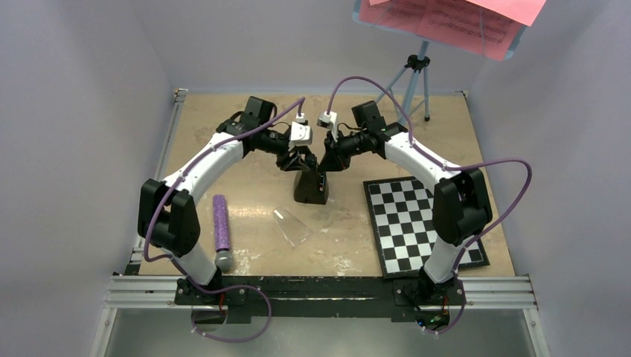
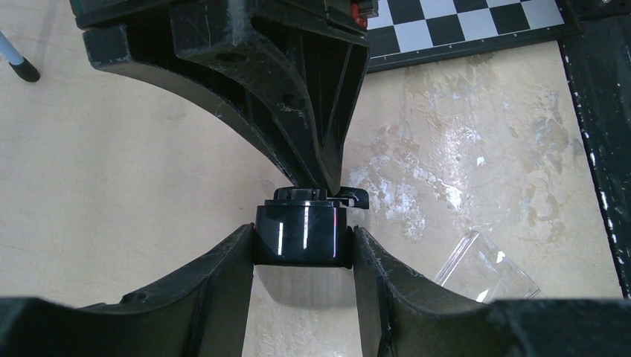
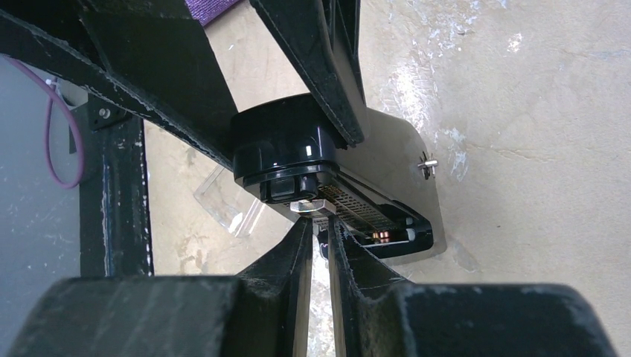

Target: Pack up the instrument practice props

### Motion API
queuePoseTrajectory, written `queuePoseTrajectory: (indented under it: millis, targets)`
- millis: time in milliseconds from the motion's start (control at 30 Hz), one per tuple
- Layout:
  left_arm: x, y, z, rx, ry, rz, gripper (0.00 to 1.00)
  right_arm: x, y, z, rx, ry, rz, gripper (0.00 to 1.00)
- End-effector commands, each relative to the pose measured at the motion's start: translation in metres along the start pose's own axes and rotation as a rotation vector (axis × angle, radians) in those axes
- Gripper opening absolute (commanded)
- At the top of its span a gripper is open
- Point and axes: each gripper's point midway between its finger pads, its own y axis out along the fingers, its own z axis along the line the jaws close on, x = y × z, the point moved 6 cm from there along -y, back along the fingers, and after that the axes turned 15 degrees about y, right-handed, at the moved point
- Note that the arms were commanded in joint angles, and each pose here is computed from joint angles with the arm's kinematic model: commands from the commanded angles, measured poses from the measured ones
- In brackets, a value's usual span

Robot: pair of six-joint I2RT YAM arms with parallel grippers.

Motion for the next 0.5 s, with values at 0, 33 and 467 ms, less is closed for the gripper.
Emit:
queuePoseTrajectory:
  millis: [0, 33, 467]
  targets:
    - [-0.005, 0.002, 0.015, 0.071, 0.058, 0.016, 0.0, 0.018, -0.001, 0.034, 0.136, -0.065, -0.028, 0.17]
    - [-0.005, 0.001, 0.015, 0.073, 0.057, 0.015, 0.0, 0.017, -0.001, 0.032, 0.122, -0.059, -0.023, 0.17]
    - [0.005, -0.005, 0.025, 0.178, 0.012, 0.019, 0.53, 0.022, -0.041, 0.024, -0.05, -0.062, -0.017, 0.51]
